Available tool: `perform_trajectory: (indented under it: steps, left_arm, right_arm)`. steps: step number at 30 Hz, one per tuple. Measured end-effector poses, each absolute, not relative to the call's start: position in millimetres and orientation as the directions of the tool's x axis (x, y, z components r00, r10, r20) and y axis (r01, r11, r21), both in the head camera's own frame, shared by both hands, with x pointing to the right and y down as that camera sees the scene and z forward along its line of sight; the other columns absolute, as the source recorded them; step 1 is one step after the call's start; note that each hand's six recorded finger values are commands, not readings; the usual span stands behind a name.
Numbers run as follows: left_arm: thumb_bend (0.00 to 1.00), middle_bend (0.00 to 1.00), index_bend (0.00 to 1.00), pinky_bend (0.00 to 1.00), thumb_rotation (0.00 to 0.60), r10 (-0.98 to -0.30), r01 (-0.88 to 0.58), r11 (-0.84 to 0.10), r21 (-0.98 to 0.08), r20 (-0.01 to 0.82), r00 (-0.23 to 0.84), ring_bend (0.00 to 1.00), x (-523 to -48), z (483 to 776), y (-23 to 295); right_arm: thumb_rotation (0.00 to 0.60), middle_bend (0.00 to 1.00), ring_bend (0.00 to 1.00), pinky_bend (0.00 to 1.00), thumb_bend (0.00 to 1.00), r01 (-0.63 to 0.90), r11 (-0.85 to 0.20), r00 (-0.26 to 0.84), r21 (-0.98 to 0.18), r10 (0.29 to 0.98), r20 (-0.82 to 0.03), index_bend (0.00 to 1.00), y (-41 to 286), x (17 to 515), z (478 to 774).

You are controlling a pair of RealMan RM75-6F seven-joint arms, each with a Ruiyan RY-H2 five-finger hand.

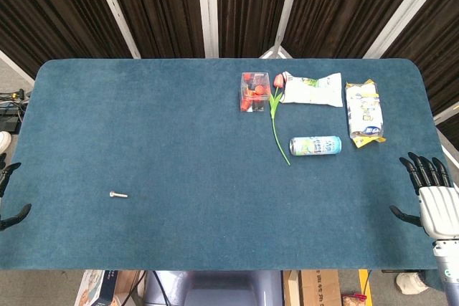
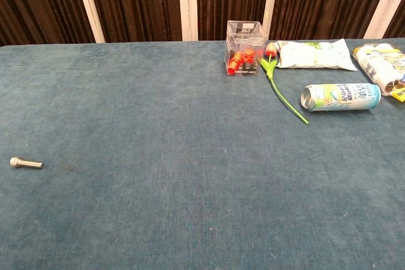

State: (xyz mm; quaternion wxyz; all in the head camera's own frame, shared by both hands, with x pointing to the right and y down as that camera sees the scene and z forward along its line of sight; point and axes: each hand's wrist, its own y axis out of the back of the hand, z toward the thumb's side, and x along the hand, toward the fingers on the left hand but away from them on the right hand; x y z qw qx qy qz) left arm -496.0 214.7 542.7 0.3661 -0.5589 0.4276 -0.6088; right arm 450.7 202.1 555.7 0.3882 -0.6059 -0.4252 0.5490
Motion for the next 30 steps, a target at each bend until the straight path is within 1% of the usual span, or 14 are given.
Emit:
perform_trajectory:
  steps: [13,24,30]
  left_arm:
    - [0.34,0.01,0.18,0.0,0.6,-0.929,-0.036,-0.358,-0.933,0.36,-0.091,0.0,-492,540,216]
    - [0.34,0.01,0.18,0.0,0.6,-0.918,-0.028,-0.387,-0.922,0.388,-0.082,0.0,-487,550,216]
    - [0.34,0.01,0.2,0.0,0.6,-0.919,-0.018,-0.388,-0.922,0.388,-0.073,0.0,-484,554,211]
  right_arm:
    - [0.6,0.1,0.09,0.0,0.1,0.093,-0.326,0.037,-0.941,0.945,-0.324,0.12,204,450,551]
    - [0.6,0.1,0.09,0.0,0.1,0.096,-0.332,0.041,-0.938,0.943,-0.33,0.12,205,449,551]
    - [0.6,0.1,0.09,0.0,0.1,0.079,-0.342,0.054,-0.936,0.939,-0.338,0.12,207,444,554]
